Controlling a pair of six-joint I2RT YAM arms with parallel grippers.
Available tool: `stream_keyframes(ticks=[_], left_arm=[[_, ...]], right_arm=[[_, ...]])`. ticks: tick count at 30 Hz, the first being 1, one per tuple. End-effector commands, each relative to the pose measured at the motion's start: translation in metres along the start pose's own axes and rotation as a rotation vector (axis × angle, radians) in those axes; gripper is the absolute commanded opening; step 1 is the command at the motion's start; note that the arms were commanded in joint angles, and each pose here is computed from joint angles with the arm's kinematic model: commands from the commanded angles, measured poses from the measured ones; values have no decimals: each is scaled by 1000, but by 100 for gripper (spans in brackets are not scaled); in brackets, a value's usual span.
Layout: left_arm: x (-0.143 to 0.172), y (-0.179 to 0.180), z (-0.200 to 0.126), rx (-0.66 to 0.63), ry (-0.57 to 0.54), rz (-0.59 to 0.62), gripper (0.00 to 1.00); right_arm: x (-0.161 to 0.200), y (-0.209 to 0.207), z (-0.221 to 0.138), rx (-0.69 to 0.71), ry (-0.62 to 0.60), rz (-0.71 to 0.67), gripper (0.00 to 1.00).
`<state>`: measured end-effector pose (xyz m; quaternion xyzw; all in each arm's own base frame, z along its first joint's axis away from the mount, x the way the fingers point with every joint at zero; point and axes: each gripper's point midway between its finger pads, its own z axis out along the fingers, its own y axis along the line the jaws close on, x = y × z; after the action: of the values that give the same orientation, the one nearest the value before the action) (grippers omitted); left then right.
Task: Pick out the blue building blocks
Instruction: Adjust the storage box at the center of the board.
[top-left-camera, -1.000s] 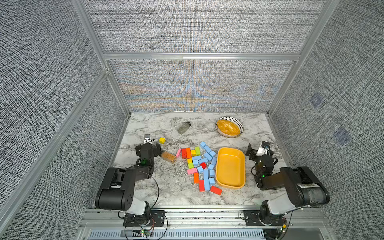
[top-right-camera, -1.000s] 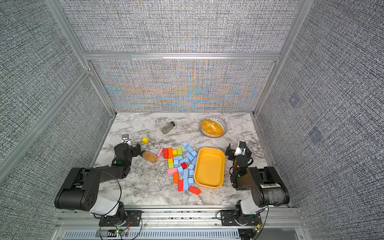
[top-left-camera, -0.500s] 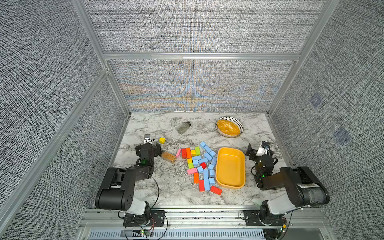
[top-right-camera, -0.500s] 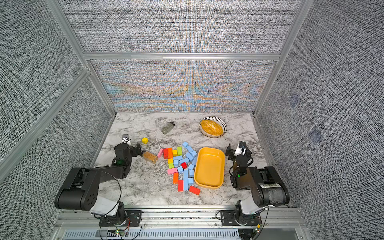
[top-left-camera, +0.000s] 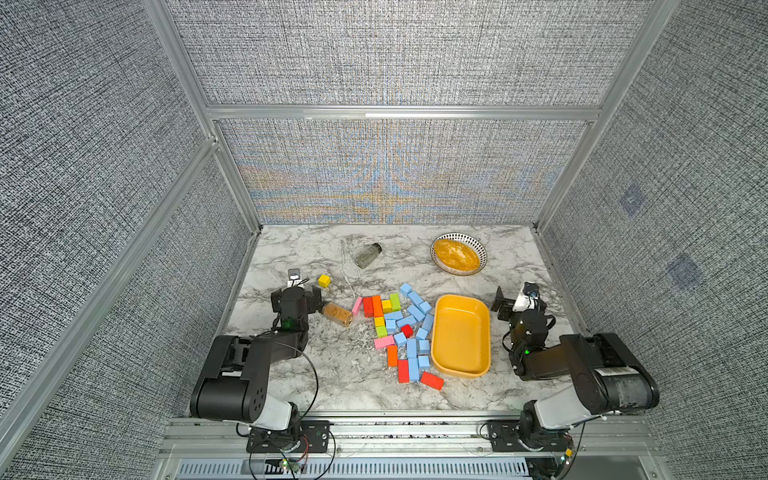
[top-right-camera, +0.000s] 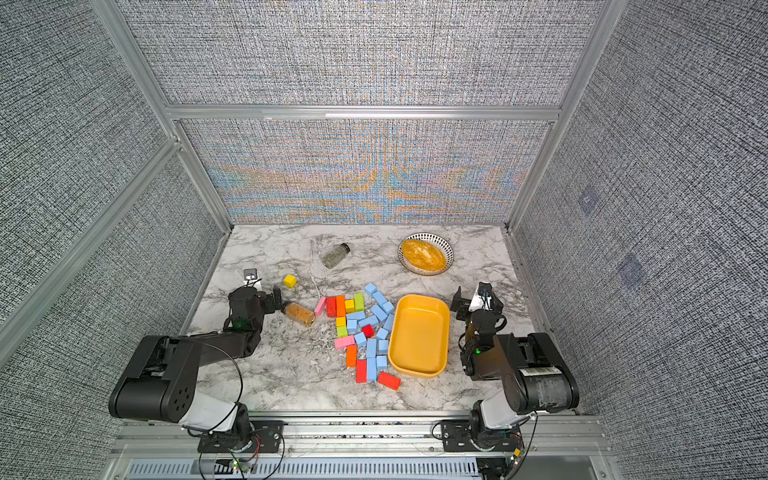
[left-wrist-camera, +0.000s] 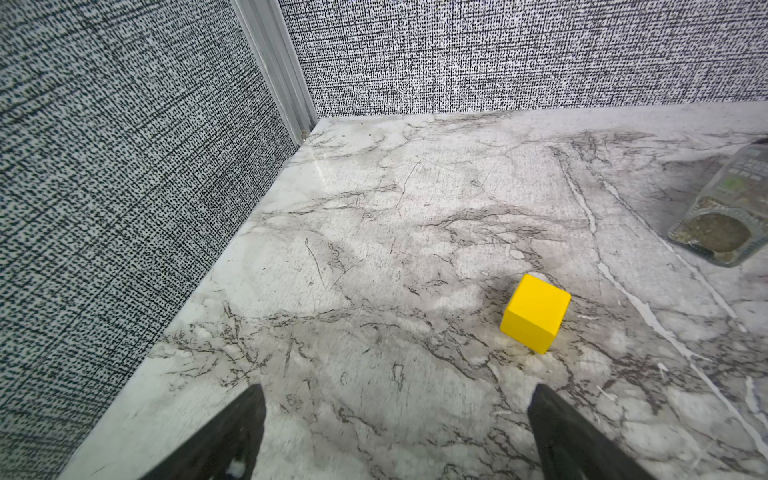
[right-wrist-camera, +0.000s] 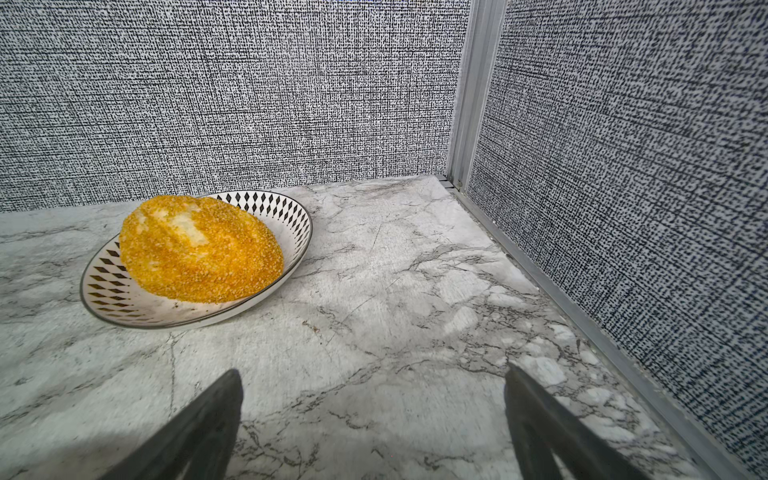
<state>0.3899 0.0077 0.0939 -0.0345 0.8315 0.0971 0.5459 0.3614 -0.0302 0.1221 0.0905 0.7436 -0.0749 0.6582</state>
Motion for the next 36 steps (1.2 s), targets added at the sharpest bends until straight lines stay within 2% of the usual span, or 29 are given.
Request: stream_keyframes(ticks=[1, 3, 6, 8, 11, 13, 15, 17, 18, 20, 23, 26, 29, 33, 36], left_arm=[[-5, -1, -1, 7, -22, -3, 100], [-7, 1, -1, -3, -19, -8, 100], [-17, 2, -7, -1, -34, -20, 100], [-28, -2, -14, 35, -29, -8, 100], [-30, -14, -27, 135, 150, 88, 100], [-33, -17, -38, 172, 267, 115, 100], [-40, -9, -51, 148, 370, 105, 100], [-49, 0, -60, 107, 418, 89, 100], [-52, 4, -65, 90, 430, 75, 100], [-54, 6, -72, 86, 437, 31, 100], [-54, -5, -82, 169, 409, 18, 100], [-48, -6, -85, 176, 409, -8, 100], [-42, -7, -89, 191, 392, -11, 100], [-38, -9, -98, 217, 375, -16, 100], [-36, -11, -104, 240, 359, -19, 100]], right_arm=[[-6, 0, -1, -2, -25, 5, 98], [-10, -1, 0, 10, -33, 10, 98], [-20, 14, -2, -62, -41, -41, 98], [-26, 23, 5, -77, 24, -63, 98], [-45, 30, 17, -78, 149, -18, 98], [-49, 48, 16, -149, 232, -32, 98], [-47, 84, 5, -248, 347, -85, 98], [-42, 115, -13, -287, 468, -109, 98], [-52, 133, -22, -299, 501, -109, 98], [-52, 160, -43, -318, 587, -91, 98], [-41, 195, -75, -366, 740, -3, 98], [-8, 216, -103, -358, 903, 114, 98], [28, 227, -124, -338, 1012, 115, 93], [53, 223, -135, -285, 1069, 68, 76], [57, 218, -132, -271, 1048, 49, 66]])
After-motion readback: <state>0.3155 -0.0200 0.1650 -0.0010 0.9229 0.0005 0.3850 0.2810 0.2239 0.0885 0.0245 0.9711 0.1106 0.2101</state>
